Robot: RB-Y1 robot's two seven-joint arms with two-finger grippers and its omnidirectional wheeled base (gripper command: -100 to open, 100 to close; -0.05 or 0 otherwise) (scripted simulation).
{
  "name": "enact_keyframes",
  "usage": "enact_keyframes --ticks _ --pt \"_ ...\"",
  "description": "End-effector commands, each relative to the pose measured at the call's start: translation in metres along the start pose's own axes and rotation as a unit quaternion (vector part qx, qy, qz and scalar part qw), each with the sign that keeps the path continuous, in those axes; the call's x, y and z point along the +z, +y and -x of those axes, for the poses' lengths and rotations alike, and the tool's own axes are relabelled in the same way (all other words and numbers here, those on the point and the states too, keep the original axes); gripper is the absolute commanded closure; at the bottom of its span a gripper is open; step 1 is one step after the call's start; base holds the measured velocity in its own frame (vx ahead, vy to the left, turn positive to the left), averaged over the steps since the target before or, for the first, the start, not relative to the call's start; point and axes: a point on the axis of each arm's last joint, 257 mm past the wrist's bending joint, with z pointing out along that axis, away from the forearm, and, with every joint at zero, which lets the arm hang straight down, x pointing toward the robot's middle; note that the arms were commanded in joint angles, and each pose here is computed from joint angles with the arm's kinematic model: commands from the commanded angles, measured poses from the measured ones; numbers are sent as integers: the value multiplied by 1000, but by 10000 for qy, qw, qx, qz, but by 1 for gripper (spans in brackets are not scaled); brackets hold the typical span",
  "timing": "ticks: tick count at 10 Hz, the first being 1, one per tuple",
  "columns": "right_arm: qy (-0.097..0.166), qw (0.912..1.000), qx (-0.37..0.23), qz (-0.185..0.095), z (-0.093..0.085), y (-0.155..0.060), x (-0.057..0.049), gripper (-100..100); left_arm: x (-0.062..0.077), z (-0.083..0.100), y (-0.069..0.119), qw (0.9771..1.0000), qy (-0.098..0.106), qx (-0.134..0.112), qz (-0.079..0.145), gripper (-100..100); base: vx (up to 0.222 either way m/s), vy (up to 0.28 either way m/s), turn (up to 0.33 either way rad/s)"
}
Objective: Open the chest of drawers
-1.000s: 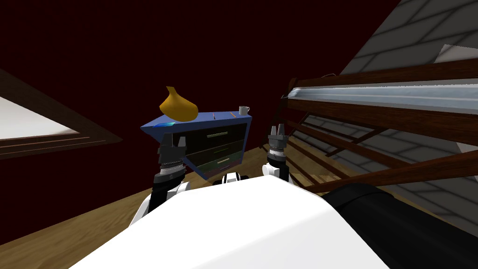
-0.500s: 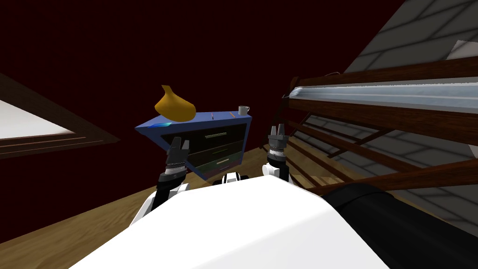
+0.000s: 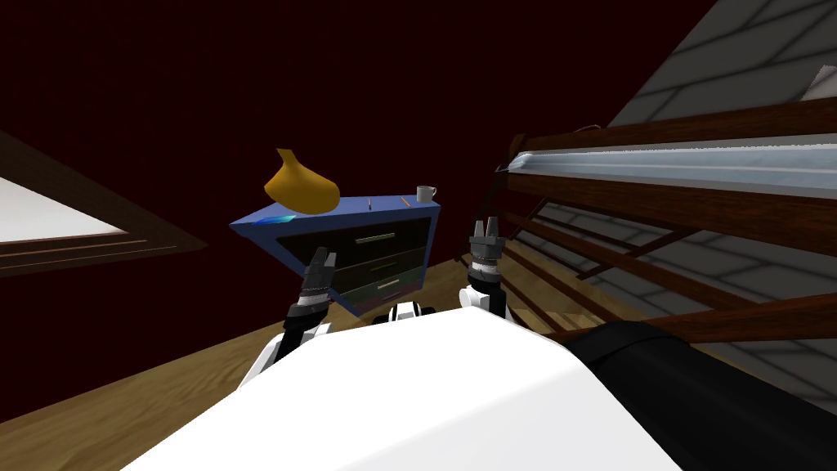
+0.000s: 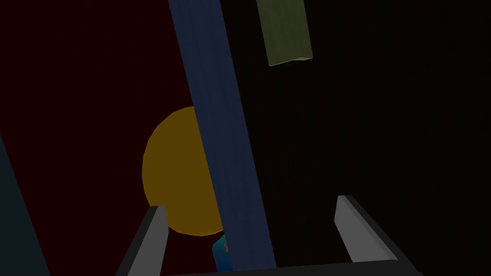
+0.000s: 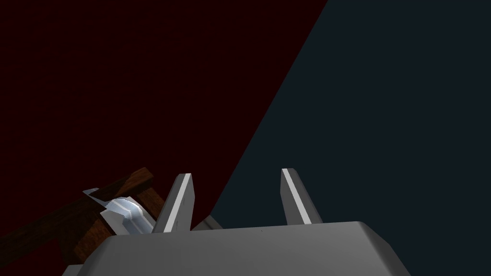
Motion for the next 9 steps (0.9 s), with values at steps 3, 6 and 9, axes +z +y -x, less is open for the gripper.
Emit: enact_keyframes --ticks 3,6,9 --pt "0 10000 0 0 0 0 0 0 -16 -2 43 9992 114 132 369 -100 27 -38 22" --pt "0 10000 0 0 0 0 0 0 -27 -2 67 9980 153 195 575 -100 22 -26 21" --pt "0 10000 0 0 0 0 0 0 -44 -3 101 9956 186 273 872 -100 28 -40 29"
